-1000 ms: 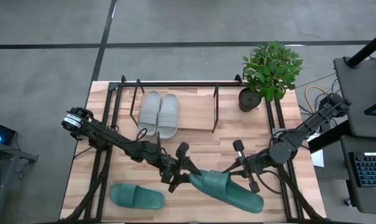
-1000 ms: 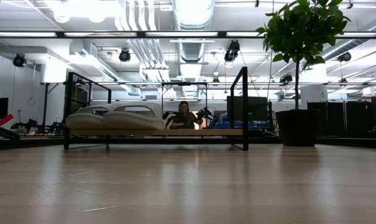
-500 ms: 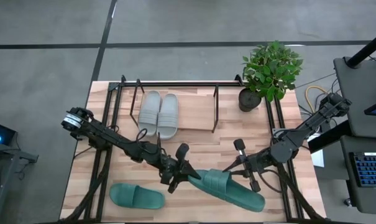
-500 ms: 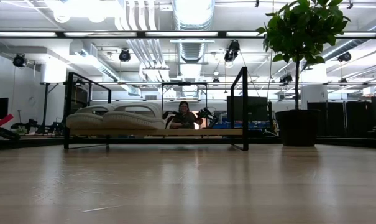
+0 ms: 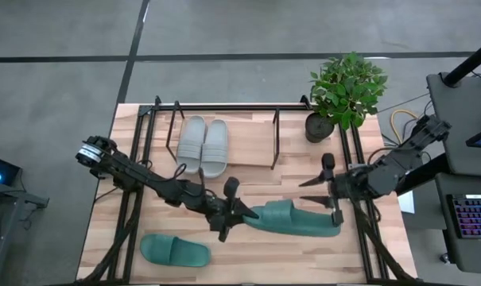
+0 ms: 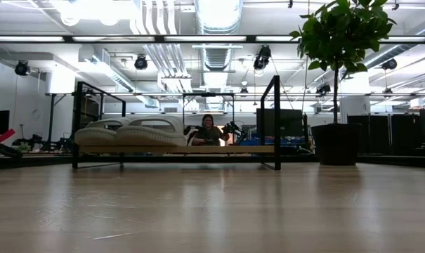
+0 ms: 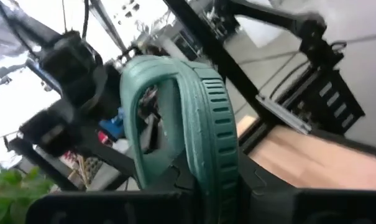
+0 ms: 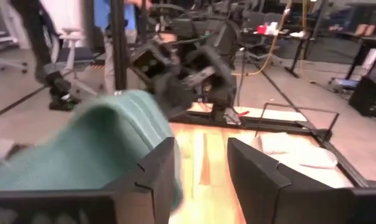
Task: Pick and place slides into the shelf
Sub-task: Put the right green slide on the shelf
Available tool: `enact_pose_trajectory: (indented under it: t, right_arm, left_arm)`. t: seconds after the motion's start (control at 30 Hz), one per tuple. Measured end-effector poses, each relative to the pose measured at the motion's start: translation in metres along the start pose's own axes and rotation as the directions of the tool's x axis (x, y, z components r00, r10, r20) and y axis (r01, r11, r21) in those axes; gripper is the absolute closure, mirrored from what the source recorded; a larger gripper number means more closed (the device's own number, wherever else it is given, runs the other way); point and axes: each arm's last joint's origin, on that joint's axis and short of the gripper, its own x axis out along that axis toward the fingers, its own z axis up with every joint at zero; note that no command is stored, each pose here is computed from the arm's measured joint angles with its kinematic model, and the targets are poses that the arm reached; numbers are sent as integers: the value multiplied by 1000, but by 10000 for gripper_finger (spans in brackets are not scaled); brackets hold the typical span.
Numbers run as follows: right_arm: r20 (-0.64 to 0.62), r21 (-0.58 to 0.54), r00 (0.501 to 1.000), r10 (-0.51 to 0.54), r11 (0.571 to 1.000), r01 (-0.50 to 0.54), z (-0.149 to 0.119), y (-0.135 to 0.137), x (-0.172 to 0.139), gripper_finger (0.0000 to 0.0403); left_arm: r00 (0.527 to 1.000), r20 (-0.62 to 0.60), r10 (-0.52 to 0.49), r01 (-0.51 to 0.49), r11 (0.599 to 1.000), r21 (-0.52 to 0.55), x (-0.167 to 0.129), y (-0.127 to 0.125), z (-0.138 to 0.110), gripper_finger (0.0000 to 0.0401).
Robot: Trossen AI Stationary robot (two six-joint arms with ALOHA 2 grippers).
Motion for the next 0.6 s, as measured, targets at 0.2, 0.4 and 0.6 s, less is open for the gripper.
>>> enact_pose_trajectory:
  t: [0.2, 0.4, 0.6]
  right_arm:
    - [10, 1, 1000, 10, 1000, -10, 7, -3, -6, 258]
    - [1, 42, 1000, 23, 999, -23, 6, -1, -6, 262]
    - [3, 43, 999, 32, 999, -32, 6, 4, -9, 265]
  left_arm:
    - [997, -50, 67, -67, 998, 0, -1, 1, 1, 384]
    - [932, -255, 259, -243, 966, 93, -4, 1, -2, 384]
    - [798, -410, 442, -369, 896, 248, -10, -3, 4, 384]
